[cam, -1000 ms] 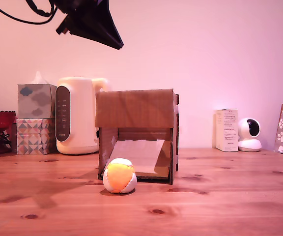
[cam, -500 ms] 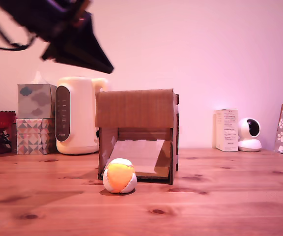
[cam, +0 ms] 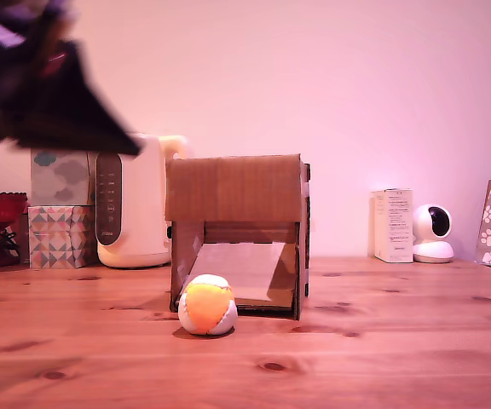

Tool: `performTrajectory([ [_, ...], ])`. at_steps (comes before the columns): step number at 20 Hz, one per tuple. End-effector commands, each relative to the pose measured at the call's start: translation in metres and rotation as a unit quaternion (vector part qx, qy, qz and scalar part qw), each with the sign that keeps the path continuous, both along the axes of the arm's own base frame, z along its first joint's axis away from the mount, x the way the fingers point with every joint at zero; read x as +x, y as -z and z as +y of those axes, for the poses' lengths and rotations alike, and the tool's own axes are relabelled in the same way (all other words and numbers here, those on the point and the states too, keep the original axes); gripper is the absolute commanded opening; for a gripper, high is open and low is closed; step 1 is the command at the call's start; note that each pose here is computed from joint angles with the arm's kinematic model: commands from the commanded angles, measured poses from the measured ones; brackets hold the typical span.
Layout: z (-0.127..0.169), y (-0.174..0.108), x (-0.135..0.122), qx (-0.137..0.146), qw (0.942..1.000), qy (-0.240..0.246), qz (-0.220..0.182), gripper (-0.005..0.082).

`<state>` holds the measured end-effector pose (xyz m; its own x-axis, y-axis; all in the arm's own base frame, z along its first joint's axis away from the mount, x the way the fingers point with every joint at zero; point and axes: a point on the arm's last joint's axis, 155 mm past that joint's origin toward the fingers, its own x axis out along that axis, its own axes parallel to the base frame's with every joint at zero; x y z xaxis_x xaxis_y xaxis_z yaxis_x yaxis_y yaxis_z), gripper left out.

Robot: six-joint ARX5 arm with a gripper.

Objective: Drop the footbag into the cardboard dice tower

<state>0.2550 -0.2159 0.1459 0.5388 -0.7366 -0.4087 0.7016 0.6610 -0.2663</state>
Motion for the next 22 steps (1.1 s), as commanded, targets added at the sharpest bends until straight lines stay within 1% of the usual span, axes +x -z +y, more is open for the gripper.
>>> performTrajectory([
  [1,0.005,0.012,-0.004,0.004,0.9999,-0.006,0.008,-0.0014],
  [3,0.008,0.029,-0.011,0.020,0.9991,-0.006,0.037,-0.0014],
  [5,0.008,0.036,-0.012,0.026,0.9984,-0.005,0.049,-0.0014],
  [8,0.006,0.036,-0.009,0.025,0.9987,-0.004,0.045,-0.0014],
  [18,-0.002,0.023,0.001,0.007,0.9999,-0.001,0.010,-0.0014],
  [21,-0.012,0.027,0.007,0.003,1.0000,0.008,0.004,-0.0014],
  [22,-0.016,0.032,0.009,0.004,0.9999,0.012,0.005,-0.0014],
])
